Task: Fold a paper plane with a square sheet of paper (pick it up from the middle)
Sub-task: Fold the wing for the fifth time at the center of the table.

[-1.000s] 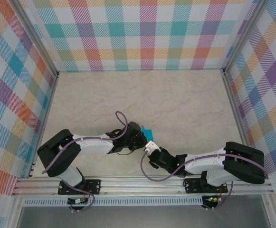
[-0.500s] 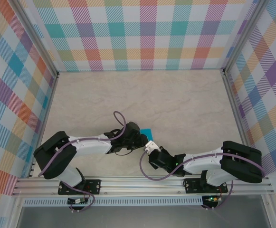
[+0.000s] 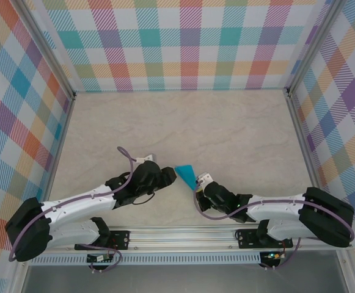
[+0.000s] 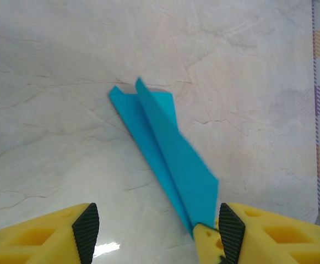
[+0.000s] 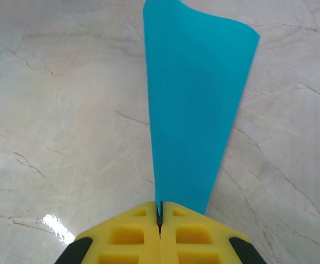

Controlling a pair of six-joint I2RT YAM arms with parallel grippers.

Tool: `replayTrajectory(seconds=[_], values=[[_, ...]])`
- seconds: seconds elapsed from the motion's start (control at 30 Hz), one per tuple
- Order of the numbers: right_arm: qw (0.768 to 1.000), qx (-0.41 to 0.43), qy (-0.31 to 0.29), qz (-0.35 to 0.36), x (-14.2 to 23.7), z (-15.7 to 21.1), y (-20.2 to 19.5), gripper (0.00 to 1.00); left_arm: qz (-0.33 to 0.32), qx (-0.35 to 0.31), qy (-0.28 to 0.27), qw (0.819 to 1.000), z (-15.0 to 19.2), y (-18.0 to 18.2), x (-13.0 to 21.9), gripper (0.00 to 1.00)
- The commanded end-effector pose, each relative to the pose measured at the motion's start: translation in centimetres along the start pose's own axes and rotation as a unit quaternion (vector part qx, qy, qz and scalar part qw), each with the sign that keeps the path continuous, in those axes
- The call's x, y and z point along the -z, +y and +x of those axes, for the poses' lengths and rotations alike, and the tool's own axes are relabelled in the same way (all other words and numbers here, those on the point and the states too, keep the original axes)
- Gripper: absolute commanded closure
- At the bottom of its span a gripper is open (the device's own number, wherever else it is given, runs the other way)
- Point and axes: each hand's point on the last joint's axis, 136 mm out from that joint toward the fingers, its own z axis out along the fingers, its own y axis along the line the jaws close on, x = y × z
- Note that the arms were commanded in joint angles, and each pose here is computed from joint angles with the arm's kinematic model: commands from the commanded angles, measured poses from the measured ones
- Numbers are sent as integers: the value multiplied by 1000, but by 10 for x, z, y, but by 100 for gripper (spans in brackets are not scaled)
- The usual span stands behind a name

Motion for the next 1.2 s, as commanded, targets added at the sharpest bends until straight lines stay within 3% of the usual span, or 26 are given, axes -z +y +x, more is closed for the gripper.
replayTrajectory(seconds=[0.0, 0.77, 1.17], values=[[996, -51, -5, -79, 7, -6, 17, 96, -20, 10, -23, 999, -6, 17, 5, 37], [968, -180, 54, -165, 4, 1, 21, 96, 8, -1, 45, 999, 17, -7, -33, 44], [954, -226, 88, -177, -1, 11, 19, 96, 11, -1, 59, 998, 23, -10, -39, 47]])
